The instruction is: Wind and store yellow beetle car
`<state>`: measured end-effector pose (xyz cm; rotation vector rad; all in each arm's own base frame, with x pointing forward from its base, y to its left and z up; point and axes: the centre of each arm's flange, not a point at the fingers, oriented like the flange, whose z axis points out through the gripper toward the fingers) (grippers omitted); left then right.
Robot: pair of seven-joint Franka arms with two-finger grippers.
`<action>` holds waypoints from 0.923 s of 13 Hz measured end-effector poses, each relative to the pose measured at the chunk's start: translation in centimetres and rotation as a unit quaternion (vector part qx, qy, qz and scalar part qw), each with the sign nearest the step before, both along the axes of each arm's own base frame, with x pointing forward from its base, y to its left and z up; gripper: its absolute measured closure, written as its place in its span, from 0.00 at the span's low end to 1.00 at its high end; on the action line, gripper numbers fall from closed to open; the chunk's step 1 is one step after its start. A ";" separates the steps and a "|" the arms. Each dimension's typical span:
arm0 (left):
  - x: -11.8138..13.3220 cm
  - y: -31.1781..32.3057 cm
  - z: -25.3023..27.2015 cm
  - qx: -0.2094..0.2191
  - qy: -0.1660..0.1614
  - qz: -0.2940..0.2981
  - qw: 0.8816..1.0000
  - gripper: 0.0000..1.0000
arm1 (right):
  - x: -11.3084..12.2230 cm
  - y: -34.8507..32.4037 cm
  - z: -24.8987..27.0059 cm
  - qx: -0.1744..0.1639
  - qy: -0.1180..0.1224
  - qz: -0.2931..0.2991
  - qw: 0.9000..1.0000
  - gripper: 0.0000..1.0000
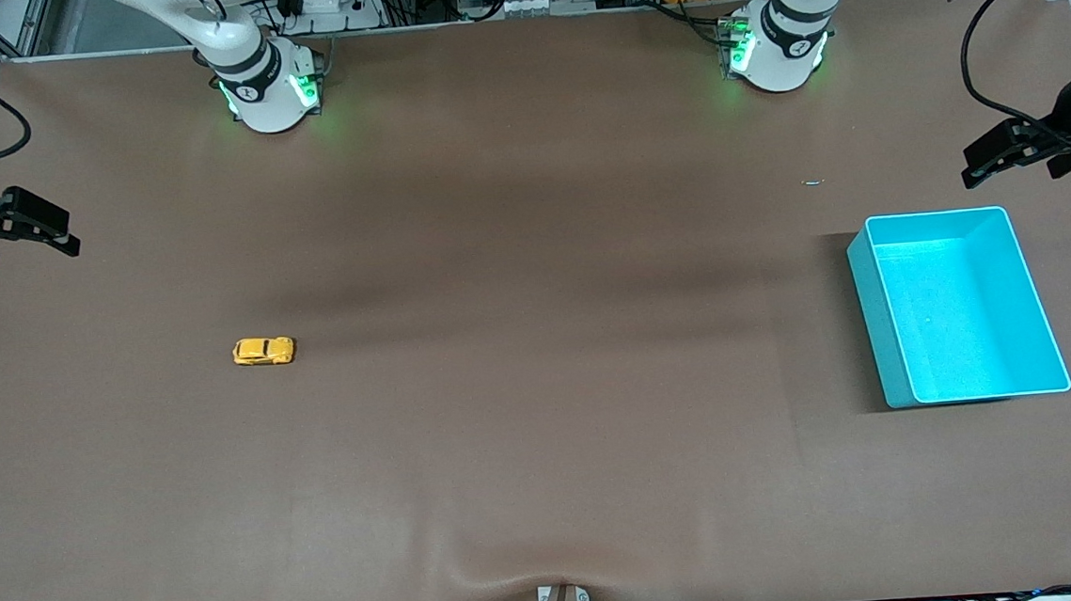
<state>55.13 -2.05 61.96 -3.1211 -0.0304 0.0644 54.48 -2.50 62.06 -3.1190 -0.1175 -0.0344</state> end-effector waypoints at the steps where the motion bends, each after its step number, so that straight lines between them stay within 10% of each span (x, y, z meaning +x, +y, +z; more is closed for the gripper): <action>1: 0.0 -1.0 -0.1 0.000 0.001 -0.009 1.000 0.00 | 0.0 -0.1 0.0 0.000 0.000 -0.001 1.000 0.00; 12: -0.5 -4.1 -0.4 0.000 0.012 -0.037 0.999 0.00 | 0.5 2.9 -11.2 -0.008 0.010 0.091 0.996 0.00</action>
